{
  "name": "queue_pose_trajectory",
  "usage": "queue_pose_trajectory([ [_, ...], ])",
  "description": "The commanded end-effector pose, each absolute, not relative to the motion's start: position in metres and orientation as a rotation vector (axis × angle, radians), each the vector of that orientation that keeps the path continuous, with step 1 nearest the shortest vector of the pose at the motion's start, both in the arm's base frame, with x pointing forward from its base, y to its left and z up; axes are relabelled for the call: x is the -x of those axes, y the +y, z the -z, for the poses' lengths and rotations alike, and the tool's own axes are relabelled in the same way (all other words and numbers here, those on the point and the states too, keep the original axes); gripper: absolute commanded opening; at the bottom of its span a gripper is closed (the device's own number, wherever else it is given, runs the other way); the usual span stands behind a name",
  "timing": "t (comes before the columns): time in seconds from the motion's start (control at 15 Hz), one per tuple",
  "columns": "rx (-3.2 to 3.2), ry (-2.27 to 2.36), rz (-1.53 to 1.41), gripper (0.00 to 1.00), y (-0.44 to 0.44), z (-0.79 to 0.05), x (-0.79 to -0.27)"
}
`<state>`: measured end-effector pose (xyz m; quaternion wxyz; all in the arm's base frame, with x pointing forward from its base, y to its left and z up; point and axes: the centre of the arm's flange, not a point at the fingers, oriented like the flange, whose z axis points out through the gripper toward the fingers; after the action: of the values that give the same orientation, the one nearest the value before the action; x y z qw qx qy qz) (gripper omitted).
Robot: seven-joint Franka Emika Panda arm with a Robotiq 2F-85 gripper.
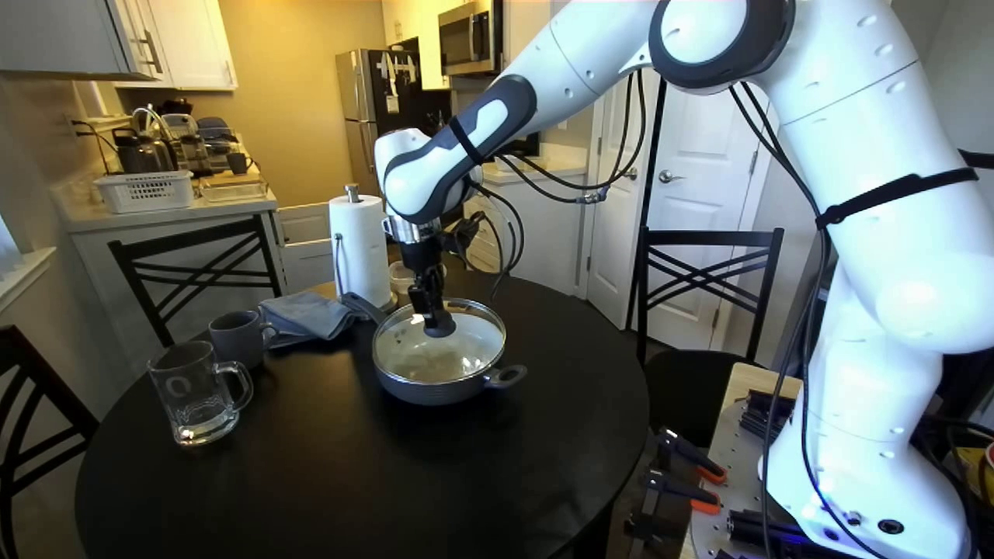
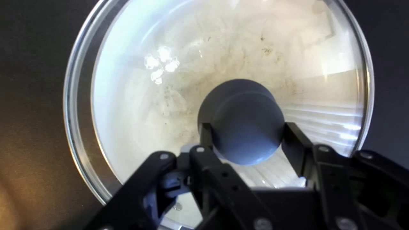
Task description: Place the lid on the pot
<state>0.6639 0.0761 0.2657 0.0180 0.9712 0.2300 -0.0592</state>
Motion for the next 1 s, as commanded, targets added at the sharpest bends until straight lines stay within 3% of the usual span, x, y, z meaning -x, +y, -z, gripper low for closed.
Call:
queue_pose_trajectory([
  [0.0, -3.010, 0.731, 0.197, 0.32, 0.079, -0.287, -0.663],
  [0.93, -3.194, 0.919, 0.167, 0.32, 0.053, -0.255, -0.680],
])
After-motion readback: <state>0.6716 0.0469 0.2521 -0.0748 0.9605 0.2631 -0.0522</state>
